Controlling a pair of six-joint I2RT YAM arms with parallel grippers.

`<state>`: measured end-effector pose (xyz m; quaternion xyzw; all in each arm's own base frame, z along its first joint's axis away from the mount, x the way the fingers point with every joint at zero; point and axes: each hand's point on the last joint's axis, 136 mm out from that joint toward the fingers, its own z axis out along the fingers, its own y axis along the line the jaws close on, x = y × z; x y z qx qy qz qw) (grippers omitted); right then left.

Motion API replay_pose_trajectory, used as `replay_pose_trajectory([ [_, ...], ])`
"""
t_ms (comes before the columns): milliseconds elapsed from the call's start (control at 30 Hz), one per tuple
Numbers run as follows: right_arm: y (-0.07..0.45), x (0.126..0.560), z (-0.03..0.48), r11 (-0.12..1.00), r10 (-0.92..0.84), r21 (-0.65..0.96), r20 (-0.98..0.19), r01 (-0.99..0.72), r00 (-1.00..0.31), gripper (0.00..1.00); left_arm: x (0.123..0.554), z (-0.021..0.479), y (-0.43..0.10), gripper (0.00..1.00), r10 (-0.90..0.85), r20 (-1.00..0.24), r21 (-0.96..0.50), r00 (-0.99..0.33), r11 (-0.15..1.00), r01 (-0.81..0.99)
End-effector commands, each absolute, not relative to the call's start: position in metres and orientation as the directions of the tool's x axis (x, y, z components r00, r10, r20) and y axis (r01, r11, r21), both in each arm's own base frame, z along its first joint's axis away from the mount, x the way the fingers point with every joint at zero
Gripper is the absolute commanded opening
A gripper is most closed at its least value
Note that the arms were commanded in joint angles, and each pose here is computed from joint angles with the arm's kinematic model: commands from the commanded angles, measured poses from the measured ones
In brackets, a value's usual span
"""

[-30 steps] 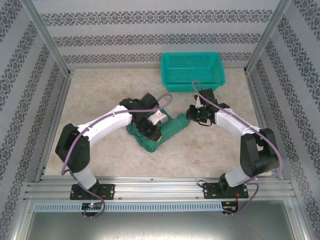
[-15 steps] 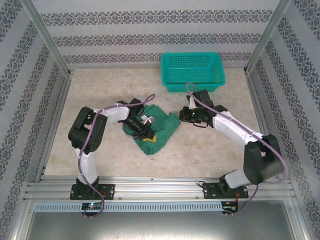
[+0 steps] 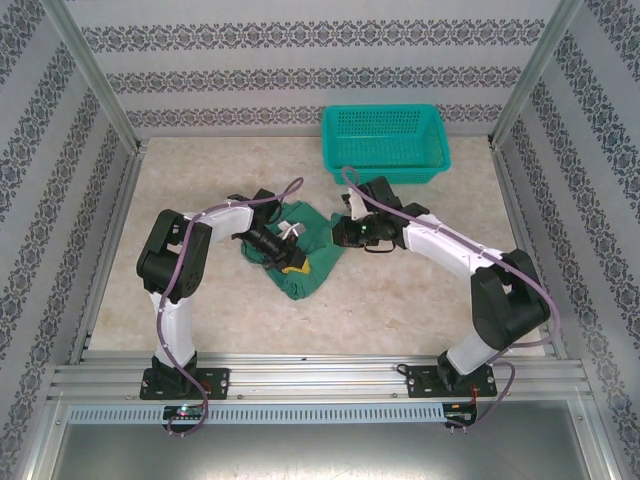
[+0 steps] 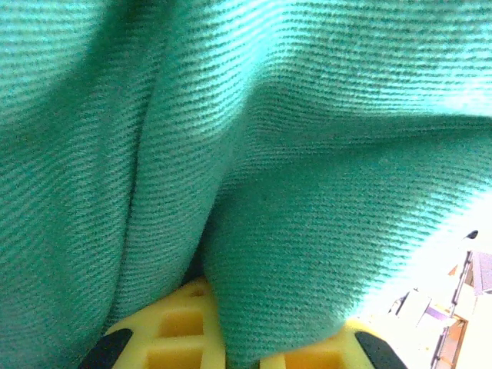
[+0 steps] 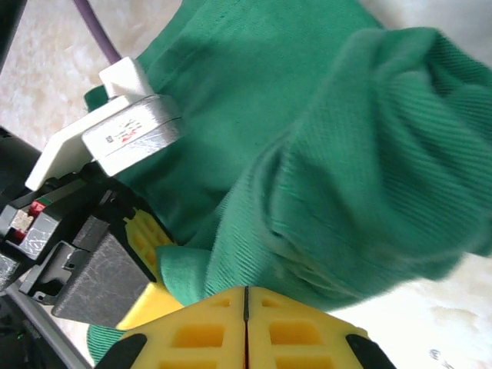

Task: Roll up the long pants

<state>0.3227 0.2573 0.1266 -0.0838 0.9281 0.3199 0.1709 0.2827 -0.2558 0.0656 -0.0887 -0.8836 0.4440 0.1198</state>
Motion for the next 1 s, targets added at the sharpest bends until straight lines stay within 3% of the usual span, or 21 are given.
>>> replay_pose_trajectory([
  [0,0.274,0.327,0.130,0.749,-0.091,0.582,-0.384,-0.317,-0.919,0.10,0.282,0.072,-0.252,0.00,0.278,0.126,-0.815,-0.952,0.577,0.061],
  [300,0.296,0.364,0.075,0.768,-0.114,0.578,-0.303,-0.277,-0.946,0.09,0.284,0.090,-0.254,0.01,0.291,0.061,-0.836,-0.955,0.537,0.111],
  [500,0.317,0.387,0.037,0.763,-0.105,0.605,-0.232,-0.228,-0.967,0.06,0.285,0.111,-0.250,0.12,0.300,-0.020,-0.814,-0.954,0.549,0.190],
  [700,0.315,0.389,0.009,0.788,-0.094,0.590,-0.169,-0.178,-0.981,0.03,0.292,0.129,-0.204,0.27,0.283,-0.130,-0.548,-0.950,0.778,0.306],
  [767,0.312,0.386,0.002,0.796,-0.090,0.585,-0.145,-0.158,-0.985,0.03,0.296,0.134,-0.184,0.42,0.295,-0.179,-0.385,-0.938,0.857,0.343],
  [900,0.304,0.383,-0.007,0.808,-0.063,0.577,-0.114,-0.117,-0.992,0.03,0.300,0.153,-0.179,0.37,0.345,-0.310,-0.185,-0.886,0.892,0.412],
  [967,0.301,0.383,-0.007,0.809,-0.053,0.579,-0.107,-0.105,-0.993,0.03,0.289,0.164,-0.200,0.39,0.417,-0.394,-0.142,-0.819,0.853,0.502],
])
